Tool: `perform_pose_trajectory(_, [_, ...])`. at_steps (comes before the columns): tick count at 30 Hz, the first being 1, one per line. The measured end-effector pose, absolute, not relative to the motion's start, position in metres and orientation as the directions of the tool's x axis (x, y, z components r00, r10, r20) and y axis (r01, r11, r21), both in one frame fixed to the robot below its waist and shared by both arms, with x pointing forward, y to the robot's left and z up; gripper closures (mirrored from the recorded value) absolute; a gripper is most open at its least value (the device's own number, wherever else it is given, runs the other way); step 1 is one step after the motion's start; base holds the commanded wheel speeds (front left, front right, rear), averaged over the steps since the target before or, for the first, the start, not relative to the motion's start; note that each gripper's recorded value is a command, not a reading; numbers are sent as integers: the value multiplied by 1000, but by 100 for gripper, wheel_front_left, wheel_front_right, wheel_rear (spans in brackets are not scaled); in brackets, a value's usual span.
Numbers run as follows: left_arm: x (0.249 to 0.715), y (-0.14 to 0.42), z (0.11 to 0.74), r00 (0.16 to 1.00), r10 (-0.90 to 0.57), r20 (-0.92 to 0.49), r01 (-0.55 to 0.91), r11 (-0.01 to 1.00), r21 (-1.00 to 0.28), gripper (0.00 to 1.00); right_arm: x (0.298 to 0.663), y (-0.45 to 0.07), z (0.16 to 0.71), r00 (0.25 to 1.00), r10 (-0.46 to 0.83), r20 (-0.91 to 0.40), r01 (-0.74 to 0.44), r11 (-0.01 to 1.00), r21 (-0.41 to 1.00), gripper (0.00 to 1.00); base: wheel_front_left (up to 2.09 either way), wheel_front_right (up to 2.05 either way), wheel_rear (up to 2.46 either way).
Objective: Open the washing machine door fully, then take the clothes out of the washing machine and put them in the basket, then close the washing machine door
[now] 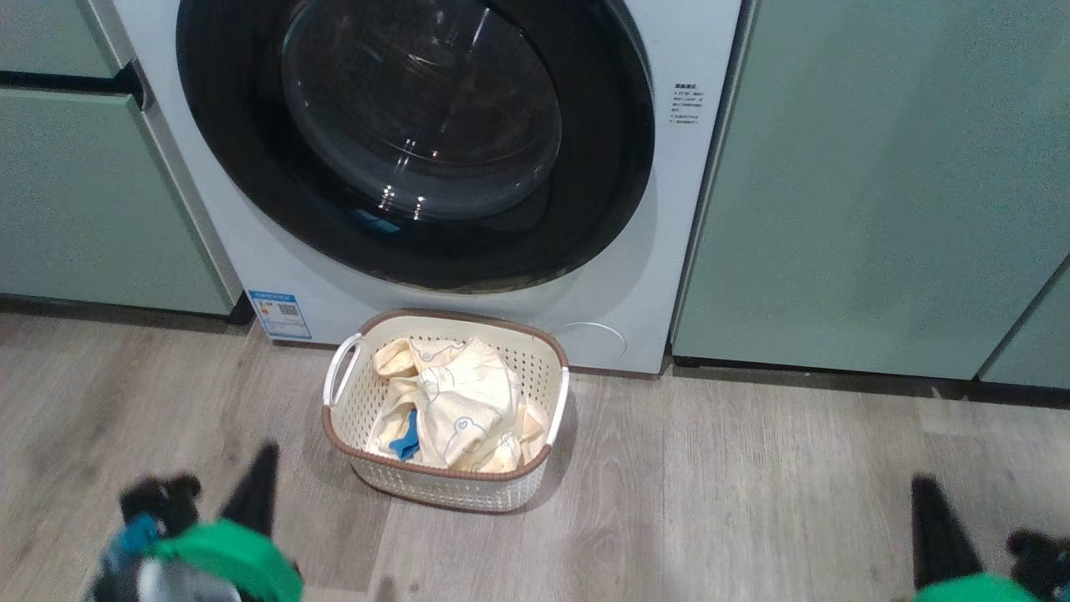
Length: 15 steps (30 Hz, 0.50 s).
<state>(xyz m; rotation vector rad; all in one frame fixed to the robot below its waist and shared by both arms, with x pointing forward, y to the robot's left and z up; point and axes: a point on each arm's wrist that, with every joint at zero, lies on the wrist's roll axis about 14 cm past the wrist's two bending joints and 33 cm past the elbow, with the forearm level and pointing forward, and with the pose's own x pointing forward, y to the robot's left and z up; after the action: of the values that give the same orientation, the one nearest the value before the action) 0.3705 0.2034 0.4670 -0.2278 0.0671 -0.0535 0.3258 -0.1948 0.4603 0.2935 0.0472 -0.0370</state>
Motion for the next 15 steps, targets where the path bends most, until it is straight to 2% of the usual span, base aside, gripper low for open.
perform_pose_trajectory(5, [347,197,430,983,-58,-173,10,964,-267,100,306,-192,429,988,-33,-154,80,947,312,100,0,0,0])
perform_pose_trajectory(15, [349,200,434,984,-35,-173,-28,936,-352,100,309,-194,429,985,-48,-166,112,910,399,100,0,0,0])
